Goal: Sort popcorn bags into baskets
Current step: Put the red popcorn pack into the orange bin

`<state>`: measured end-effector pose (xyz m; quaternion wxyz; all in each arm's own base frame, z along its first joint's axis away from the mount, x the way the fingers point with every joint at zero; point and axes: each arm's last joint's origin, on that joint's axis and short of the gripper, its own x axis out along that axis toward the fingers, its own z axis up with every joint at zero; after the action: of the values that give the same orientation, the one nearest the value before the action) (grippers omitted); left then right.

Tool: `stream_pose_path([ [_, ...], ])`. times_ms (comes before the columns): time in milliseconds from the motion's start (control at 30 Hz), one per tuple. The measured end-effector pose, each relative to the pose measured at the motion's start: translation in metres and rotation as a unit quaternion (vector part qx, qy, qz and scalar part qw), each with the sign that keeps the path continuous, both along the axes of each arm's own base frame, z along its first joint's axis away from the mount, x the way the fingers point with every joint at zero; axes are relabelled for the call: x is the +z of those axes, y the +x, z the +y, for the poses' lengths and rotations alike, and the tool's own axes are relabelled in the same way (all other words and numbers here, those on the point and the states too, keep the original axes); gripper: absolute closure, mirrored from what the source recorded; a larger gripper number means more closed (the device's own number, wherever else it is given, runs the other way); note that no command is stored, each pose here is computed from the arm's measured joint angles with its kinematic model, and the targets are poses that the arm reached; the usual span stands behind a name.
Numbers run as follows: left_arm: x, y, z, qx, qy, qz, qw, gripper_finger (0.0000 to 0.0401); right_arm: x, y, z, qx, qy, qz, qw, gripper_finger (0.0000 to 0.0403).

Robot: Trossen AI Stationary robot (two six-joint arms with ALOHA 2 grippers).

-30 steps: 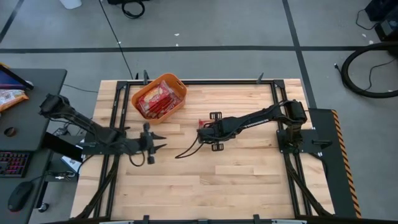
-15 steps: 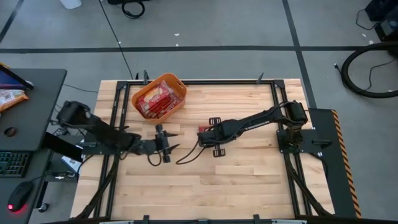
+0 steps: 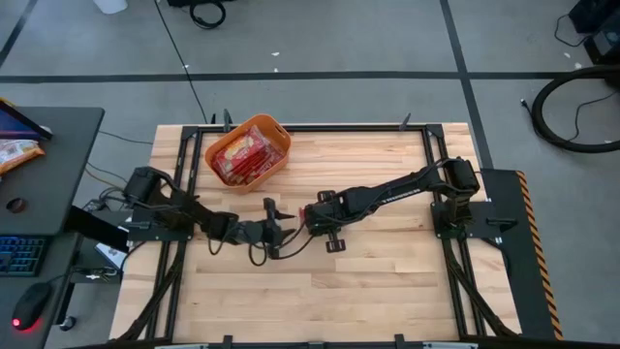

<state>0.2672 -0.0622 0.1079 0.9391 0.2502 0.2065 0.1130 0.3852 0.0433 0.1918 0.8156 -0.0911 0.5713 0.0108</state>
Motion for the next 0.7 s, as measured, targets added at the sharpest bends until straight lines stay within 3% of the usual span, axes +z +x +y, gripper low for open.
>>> stream_pose_path([
  [133, -0.005, 0.011, -0.003, -0.014, 0.041, 0.019, 0.999, 0.0195, 0.009, 0.005, 0.001, 0.004, 0.012, -0.015, 1.0, 0.0401],
  [367, -0.006, 0.022, -0.005, -0.008, 0.05, 0.02, 0.999, 0.0207, 0.028, 0.014, 0.003, 0.01, 0.02, -0.049, 0.999, 0.04],
  [467, -0.006, 0.022, -0.005, 0.009, 0.037, 0.012, 0.999, 0.0244, 0.031, 0.016, 0.005, 0.011, 0.026, -0.054, 0.998, 0.0393],
  [700, -0.001, 0.02, -0.006, 0.022, 0.011, -0.001, 1.0, 0.0374, 0.036, 0.012, 0.009, 0.004, 0.026, -0.053, 0.998, 0.0347],
])
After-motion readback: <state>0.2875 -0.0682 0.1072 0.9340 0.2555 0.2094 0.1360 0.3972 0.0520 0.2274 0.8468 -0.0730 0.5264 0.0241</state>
